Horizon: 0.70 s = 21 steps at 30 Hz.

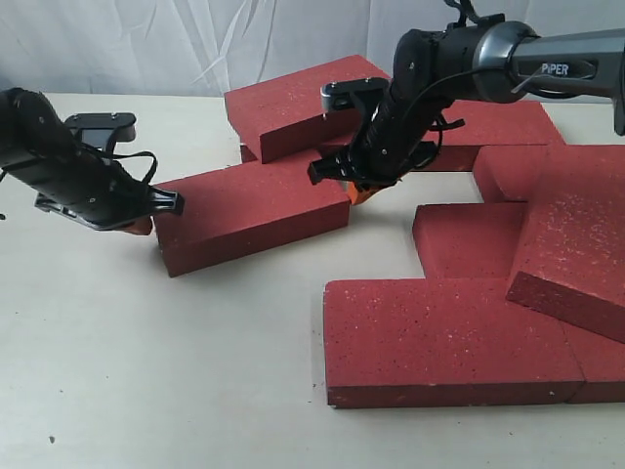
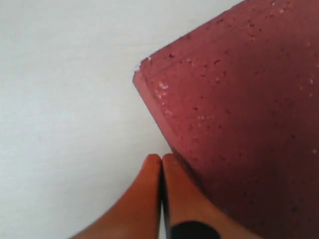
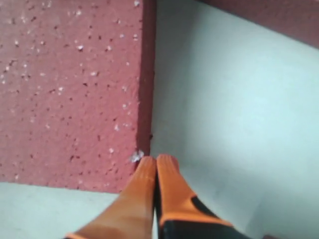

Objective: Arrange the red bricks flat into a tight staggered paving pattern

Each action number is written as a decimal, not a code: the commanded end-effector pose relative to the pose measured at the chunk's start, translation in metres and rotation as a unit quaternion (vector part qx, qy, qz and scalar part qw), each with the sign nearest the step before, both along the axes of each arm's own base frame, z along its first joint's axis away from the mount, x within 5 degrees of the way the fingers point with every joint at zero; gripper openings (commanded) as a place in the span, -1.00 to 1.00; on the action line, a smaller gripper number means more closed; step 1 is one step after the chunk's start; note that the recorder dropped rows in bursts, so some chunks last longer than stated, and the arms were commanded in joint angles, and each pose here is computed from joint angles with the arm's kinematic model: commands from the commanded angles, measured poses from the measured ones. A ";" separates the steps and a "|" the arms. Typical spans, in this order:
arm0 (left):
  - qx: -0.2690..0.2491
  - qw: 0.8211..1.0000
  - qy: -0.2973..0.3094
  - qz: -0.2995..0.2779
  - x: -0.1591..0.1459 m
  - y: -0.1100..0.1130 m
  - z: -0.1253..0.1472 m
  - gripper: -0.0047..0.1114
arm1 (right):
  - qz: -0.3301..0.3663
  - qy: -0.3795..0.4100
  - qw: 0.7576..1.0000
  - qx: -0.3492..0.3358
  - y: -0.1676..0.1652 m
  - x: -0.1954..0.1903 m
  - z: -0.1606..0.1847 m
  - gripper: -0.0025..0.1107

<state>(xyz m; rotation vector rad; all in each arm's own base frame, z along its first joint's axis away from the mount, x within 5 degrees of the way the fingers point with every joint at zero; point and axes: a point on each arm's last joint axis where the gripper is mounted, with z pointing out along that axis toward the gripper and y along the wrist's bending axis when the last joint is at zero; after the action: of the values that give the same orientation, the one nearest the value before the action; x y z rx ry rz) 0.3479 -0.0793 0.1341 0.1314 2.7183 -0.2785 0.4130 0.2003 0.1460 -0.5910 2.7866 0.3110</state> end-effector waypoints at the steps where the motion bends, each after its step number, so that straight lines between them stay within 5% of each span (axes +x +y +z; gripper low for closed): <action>1: -0.006 1.000 -0.023 0.011 0.005 -0.001 0.003 -0.92 | 0.009 0.034 0.999 -0.010 -0.002 -0.006 -0.001 -0.97; 9: -0.011 0.999 -0.033 0.020 0.007 -0.001 0.004 -0.92 | 0.019 0.070 0.997 -0.021 -0.004 -0.016 0.008 -0.97; 16: 0.000 0.999 0.010 0.032 0.004 0.021 0.000 -0.92 | 0.017 0.030 0.999 -0.002 -0.005 -0.018 0.042 -0.97; 21: -0.014 0.999 0.029 0.018 -0.001 0.012 0.000 -0.92 | 0.005 -0.039 0.999 0.004 -0.002 -0.001 0.030 -0.97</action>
<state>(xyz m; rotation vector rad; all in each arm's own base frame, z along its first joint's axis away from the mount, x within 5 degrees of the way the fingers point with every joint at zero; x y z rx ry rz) 0.3474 -0.0605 0.1324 0.0486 2.7788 -0.2902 0.4055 0.1976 0.1820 -0.6128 2.7509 0.3113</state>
